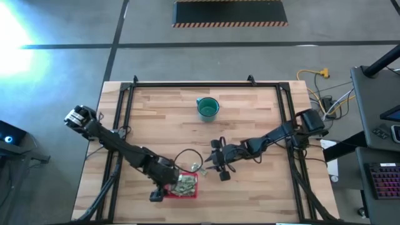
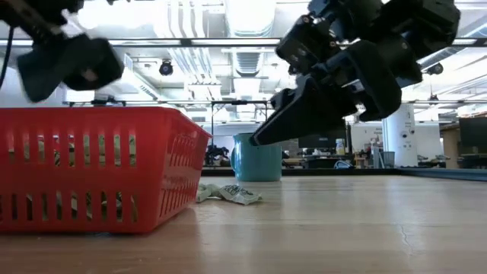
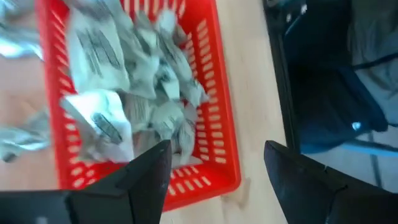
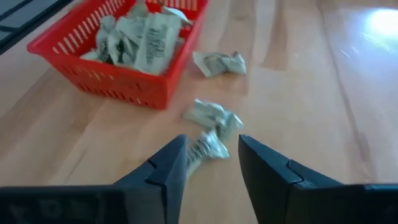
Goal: Pick and place items into bin
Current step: Put the green stevia packet into the red bin
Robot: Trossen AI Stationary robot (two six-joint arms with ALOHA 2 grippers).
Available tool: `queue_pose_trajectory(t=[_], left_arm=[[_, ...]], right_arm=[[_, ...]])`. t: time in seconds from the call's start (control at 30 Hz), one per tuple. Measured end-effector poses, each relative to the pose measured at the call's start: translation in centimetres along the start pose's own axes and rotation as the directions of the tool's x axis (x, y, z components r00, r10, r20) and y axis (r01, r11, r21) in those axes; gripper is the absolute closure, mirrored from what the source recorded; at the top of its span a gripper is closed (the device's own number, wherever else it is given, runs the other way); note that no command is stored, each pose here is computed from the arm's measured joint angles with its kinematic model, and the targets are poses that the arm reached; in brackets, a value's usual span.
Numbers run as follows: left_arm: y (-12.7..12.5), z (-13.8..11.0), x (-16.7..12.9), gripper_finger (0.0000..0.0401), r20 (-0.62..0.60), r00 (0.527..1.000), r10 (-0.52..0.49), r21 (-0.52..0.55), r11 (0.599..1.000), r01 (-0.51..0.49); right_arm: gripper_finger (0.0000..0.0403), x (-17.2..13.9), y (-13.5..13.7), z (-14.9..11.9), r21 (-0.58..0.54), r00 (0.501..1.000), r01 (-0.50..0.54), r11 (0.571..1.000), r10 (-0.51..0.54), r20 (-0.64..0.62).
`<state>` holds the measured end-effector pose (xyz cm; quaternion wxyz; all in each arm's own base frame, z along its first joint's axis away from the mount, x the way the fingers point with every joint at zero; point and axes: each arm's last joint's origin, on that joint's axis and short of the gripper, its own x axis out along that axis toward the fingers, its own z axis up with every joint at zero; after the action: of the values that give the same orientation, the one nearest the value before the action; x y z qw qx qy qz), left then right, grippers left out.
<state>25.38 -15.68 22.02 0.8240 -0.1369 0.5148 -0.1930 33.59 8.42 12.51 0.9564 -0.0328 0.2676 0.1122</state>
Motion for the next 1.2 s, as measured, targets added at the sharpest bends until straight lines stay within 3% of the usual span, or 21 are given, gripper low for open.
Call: queue_pose_trajectory(t=[0.2, 0.33, 0.43, 0.53, 0.73, 0.9, 1.2], left_arm=[[-0.7, 0.0, -2.7, 0.0162, 0.177, 0.975, 0.134, 0.109, 0.982, -0.154], [-1.2, -0.1, -4.5, 0.0162, 0.330, 0.905, 0.270, 0.175, 0.924, -0.339], [-1.4, -0.4, -5.7, 0.0162, 0.419, 0.841, 0.343, 0.190, 0.872, -0.450], [-1.5, -0.6, -6.5, 0.0162, 0.456, 0.811, 0.366, 0.193, 0.849, -0.491], [-1.2, -1.0, -6.7, 0.0162, 0.465, 0.797, 0.386, 0.188, 0.836, -0.515], [-0.8, -1.4, -6.3, 0.0162, 0.453, 0.797, 0.400, 0.189, 0.831, -0.524], [-0.2, -2.2, -5.3, 0.0162, 0.443, 0.799, 0.407, 0.187, 0.830, -0.526]], right_arm=[[0.0228, 2.3, -0.8, 0.7, -0.027, 0.999, 0.013, 1.000, -0.014, -0.042], [0.0215, 4.1, -2.0, 0.3, 0.005, 0.995, 0.028, 1.000, -0.028, -0.097], [0.0214, 5.3, -2.7, 0.0, 0.031, 0.990, -0.021, 0.999, 0.025, -0.137], [0.0213, 6.2, -3.1, 0.1, 0.052, 0.984, -0.078, 0.996, 0.085, -0.154], [0.0223, 6.9, -3.4, 0.6, 0.052, 0.977, -0.119, 0.992, 0.126, -0.173], [0.0259, 6.9, -3.4, 0.5, 0.023, 0.976, -0.125, 0.992, 0.127, -0.176], [0.0387, 6.8, -3.9, 0.2, 0.028, 0.976, -0.115, 0.993, 0.118, -0.182]])
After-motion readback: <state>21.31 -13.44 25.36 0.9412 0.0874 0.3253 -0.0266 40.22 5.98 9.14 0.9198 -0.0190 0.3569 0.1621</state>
